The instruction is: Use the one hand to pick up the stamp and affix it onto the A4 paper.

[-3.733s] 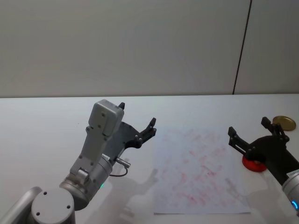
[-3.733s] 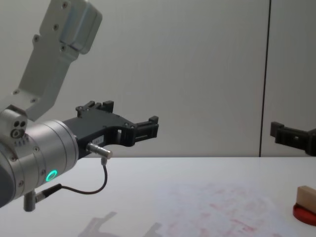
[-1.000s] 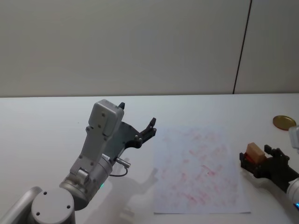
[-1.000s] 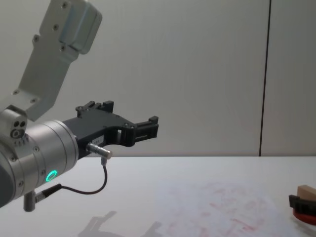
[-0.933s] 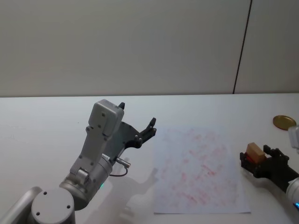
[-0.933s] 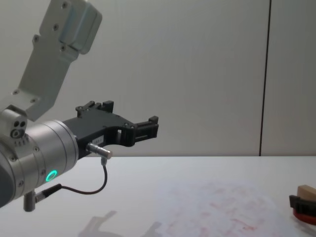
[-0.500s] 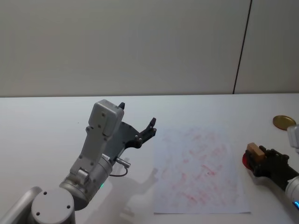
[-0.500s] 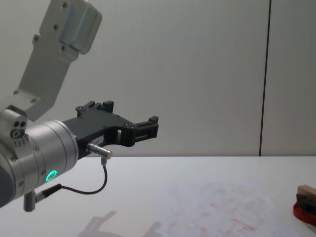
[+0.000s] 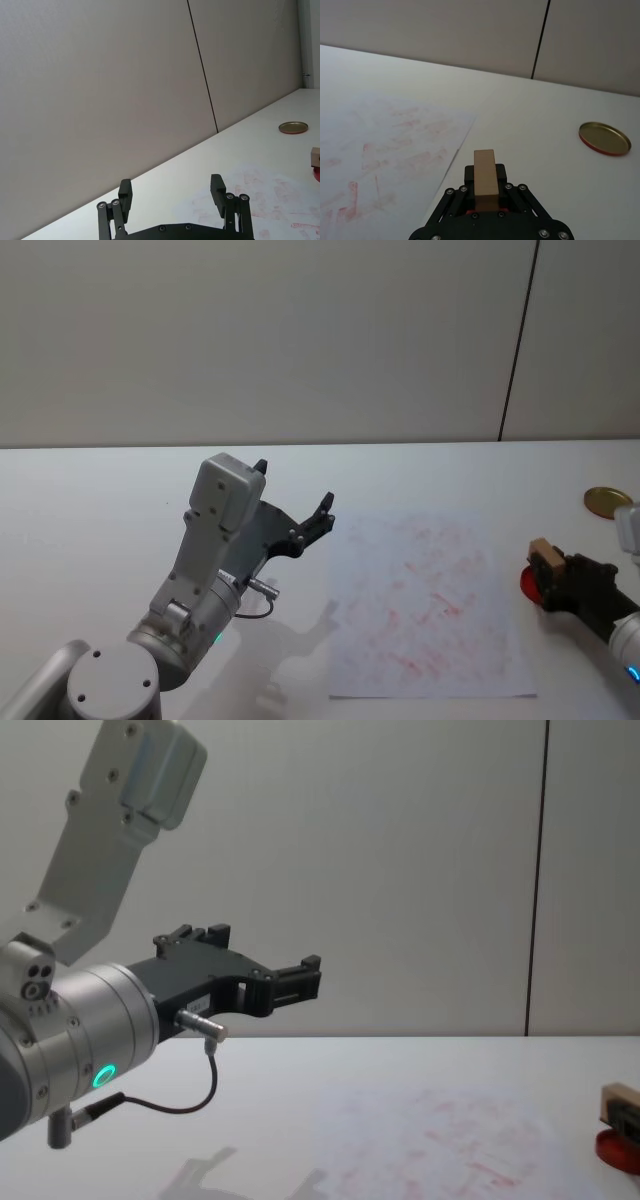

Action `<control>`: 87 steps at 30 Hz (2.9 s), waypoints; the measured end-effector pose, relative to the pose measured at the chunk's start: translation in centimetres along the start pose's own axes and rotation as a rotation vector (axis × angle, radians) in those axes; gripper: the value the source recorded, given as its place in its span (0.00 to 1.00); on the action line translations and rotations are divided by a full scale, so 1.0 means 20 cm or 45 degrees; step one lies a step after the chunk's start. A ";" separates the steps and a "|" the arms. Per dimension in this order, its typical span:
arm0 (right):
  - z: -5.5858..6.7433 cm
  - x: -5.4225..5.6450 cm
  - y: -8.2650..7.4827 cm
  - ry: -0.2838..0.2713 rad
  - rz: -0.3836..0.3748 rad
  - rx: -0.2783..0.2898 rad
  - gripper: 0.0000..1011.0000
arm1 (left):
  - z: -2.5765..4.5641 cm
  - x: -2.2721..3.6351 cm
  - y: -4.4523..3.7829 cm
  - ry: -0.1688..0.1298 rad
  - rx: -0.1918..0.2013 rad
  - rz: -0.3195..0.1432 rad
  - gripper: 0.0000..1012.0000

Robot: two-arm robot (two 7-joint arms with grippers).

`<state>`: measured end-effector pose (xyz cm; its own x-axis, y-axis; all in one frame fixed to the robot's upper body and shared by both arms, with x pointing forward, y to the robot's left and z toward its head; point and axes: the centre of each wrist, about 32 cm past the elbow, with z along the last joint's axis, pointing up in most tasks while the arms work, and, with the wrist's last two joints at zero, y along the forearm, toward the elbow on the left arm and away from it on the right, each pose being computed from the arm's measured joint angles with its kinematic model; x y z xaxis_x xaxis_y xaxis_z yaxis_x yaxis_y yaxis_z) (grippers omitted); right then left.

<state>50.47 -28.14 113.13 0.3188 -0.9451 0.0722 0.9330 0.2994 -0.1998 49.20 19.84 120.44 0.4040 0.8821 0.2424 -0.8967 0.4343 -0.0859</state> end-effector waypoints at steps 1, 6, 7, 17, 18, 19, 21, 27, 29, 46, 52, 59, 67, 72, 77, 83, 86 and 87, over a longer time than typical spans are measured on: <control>0.00 0.00 0.00 -0.004 0.002 0.008 0.22 | 0.000 0.000 0.000 0.000 0.000 0.000 0.98; 0.04 -0.03 0.00 -0.028 0.038 0.063 0.22 | 0.000 0.000 0.000 0.000 0.000 0.000 0.98; 0.04 -0.03 0.01 -0.031 0.044 0.069 0.22 | 0.000 0.000 0.000 0.000 0.000 0.000 0.98; 0.12 -0.14 0.04 -0.048 0.185 0.145 0.22 | 0.000 0.000 0.000 0.000 0.000 0.000 0.98; 0.13 -0.15 0.05 -0.045 0.208 0.148 0.22 | 0.000 0.000 0.000 0.000 0.000 0.000 0.98; 0.14 -0.17 0.05 -0.043 0.222 0.151 0.22 | 0.000 0.000 0.000 0.000 0.000 0.000 0.98; 0.15 -0.19 0.06 -0.038 0.247 0.149 0.22 | 0.000 0.000 0.000 0.000 0.000 0.000 0.98; 0.19 -0.29 0.12 -0.009 0.341 0.136 0.22 | 0.000 0.000 0.000 0.000 0.000 0.000 0.98; 0.20 -0.31 0.13 -0.004 0.353 0.134 0.22 | 0.000 0.000 0.000 0.000 0.000 0.000 0.98; 0.18 -0.41 0.23 -0.004 0.406 0.051 0.22 | 0.000 0.000 0.000 0.000 0.000 0.000 0.98; 0.17 -0.41 0.25 -0.009 0.420 0.009 0.22 | 0.000 0.000 0.000 0.000 0.000 0.000 0.98; 0.15 -0.41 0.25 -0.015 0.442 -0.038 0.22 | 0.000 0.000 0.000 0.000 0.000 0.000 0.98; 0.13 -0.41 0.26 -0.017 0.457 -0.077 0.22 | 0.000 0.000 0.000 0.000 0.000 0.000 0.98; 0.13 -0.41 0.27 -0.016 0.460 -0.091 0.22 | 0.000 0.000 0.000 0.000 0.000 0.000 0.98; 0.13 -0.41 0.27 -0.017 0.459 -0.102 0.22 | 0.000 0.000 0.000 0.000 0.000 0.000 0.98; 0.13 -0.40 0.28 -0.015 0.456 -0.111 0.22 | 0.000 0.000 0.000 0.000 0.000 0.000 0.98; 0.13 -0.40 0.28 -0.014 0.453 -0.115 0.22 | 0.000 0.000 0.000 0.000 0.000 0.000 0.98; 0.13 -0.40 0.28 -0.014 0.453 -0.115 0.22 | 0.000 0.000 0.000 0.000 0.000 0.000 0.98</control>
<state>53.54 -18.63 113.93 0.6229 -0.7823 -0.0071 0.7449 0.5959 -0.3000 49.20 19.84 120.44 0.4040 0.8820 0.2425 -0.8967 0.4343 -0.0859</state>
